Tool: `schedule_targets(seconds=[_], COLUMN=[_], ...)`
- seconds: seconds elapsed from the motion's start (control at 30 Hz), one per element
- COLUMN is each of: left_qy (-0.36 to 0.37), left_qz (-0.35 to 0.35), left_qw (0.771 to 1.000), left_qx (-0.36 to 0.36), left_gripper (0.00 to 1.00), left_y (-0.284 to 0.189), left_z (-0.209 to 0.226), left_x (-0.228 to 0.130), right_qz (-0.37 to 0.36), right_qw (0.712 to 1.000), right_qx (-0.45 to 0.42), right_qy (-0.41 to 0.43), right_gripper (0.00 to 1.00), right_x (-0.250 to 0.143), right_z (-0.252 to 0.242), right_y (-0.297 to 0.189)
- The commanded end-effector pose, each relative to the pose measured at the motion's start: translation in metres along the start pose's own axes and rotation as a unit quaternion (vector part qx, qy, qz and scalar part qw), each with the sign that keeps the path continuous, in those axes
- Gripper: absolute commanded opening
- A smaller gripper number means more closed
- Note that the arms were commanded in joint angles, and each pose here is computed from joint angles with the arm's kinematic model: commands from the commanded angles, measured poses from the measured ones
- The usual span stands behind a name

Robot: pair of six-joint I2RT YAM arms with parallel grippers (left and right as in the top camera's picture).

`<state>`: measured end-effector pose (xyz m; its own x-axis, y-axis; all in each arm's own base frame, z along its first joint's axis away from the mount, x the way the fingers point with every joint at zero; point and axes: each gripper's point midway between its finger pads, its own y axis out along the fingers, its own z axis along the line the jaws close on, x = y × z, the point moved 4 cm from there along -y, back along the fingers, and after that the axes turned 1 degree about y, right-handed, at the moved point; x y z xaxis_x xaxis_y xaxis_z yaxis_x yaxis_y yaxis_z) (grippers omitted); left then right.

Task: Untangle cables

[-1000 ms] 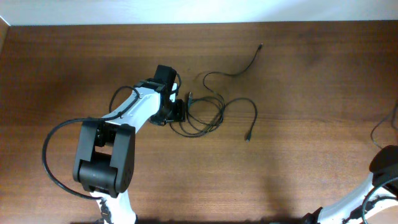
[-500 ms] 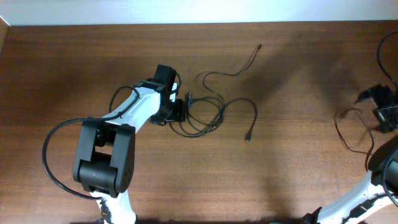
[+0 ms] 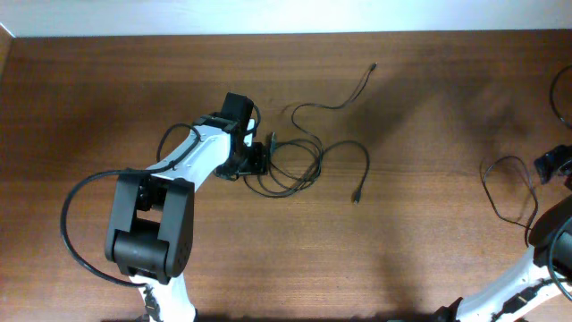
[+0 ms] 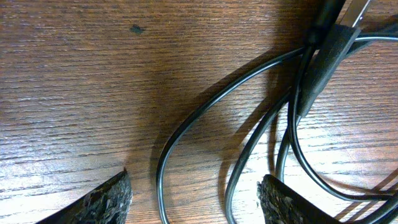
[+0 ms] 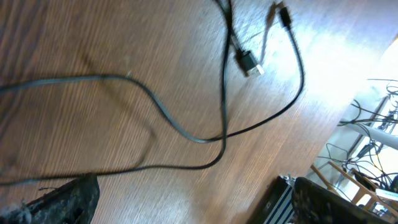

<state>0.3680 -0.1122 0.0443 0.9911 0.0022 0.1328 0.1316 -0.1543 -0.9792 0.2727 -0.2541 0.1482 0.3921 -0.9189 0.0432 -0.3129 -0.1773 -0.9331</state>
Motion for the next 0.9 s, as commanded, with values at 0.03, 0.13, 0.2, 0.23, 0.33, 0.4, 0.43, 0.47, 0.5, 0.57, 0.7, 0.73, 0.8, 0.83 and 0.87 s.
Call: schedule_targets(seconds=[0.03, 0.13, 0.2, 0.23, 0.33, 0.4, 0.43, 0.47, 0.5, 0.57, 0.7, 0.73, 0.8, 0.83, 0.87], left_qy=[0.007, 0.007, 0.007, 0.007, 0.007, 0.007, 0.006, 0.007, 0.007, 0.007, 0.007, 0.007, 0.007, 0.008, 0.007], left_qz=[0.001, 0.001, 0.001, 0.001, 0.001, 0.002, 0.004, 0.004, 0.003, 0.001, -0.004, -0.005, -0.005, -0.006, -0.007], left_qw=[1.0, 1.0, 1.0, 1.0, 1.0, 1.0, 1.0, 1.0, 1.0, 1.0, 1.0, 1.0, 1.0, 1.0, 1.0], left_qx=[0.004, 0.004, 0.004, 0.004, 0.004, 0.005, 0.005, 0.005, 0.005, 0.004, 0.01, 0.013, 0.013, 0.012, 0.012], left_gripper=[0.68, 0.69, 0.69, 0.69, 0.69, 0.69, 0.69, 0.69, 0.69, 0.69, 0.7, 0.7, 0.73, 0.73, 0.74], left_y=[0.002, 0.002, 0.002, 0.002, 0.002, 0.003, 0.004, 0.005, 0.005, 0.005, 0.005, 0.005, 0.005, 0.005, 0.005], left_z=[0.001, 0.001, 0.001, 0.001, 0.001, 0.001, 0.002, 0.002, 0.002, 0.002, 0.003, 0.004, 0.004, 0.004, 0.004], left_x=[0.002, 0.002, 0.002, 0.002, 0.002, 0.001, 0.0, -0.001, -0.001, 0.0, 0.002, 0.002, 0.002, 0.003, 0.003], right_qz=[0.009, 0.039, 0.057, 0.065, 0.068, 0.051, 0.029, -0.01, -0.043, -0.101, -0.109, -0.115, -0.108, -0.093, -0.074], right_qw=[0.999, 0.994, 0.986, 0.981, 0.978, 0.964, 0.958, 0.947, 0.925, 0.838, 0.917, 0.939, 0.97, 0.981, 0.987], right_qx=[0.032, 0.104, 0.157, 0.176, 0.189, 0.245, 0.27, 0.303, 0.352, 0.482, 0.35, 0.295, 0.191, 0.153, 0.138], right_qy=[0.029, 0.001, -0.027, -0.038, -0.05, -0.086, -0.093, -0.104, -0.134, -0.235, -0.157, -0.135, -0.104, -0.072, -0.045], right_gripper=[0.98, 0.99, 1.0, 0.96, 0.04, 0.04, 0.04, 0.04, 0.04, 0.04, 0.35, 0.62, 0.98, 0.99, 0.99], right_x=[0.013, 0.014, 0.011, 0.007, 0.004, 0.007, 0.011, 0.016, 0.017, 0.003, 0.009, 0.014, 0.018, 0.018, 0.017], right_z=[-0.019, -0.015, -0.004, 0.002, 0.008, 0.015, 0.017, 0.02, 0.03, 0.067, 0.064, 0.051, 0.018, 0.002, -0.009], right_y=[0.006, 0.016, 0.027, 0.035, 0.039, 0.018, -0.001, -0.028, -0.055, -0.115, -0.099, -0.089, -0.067, -0.055, -0.042])
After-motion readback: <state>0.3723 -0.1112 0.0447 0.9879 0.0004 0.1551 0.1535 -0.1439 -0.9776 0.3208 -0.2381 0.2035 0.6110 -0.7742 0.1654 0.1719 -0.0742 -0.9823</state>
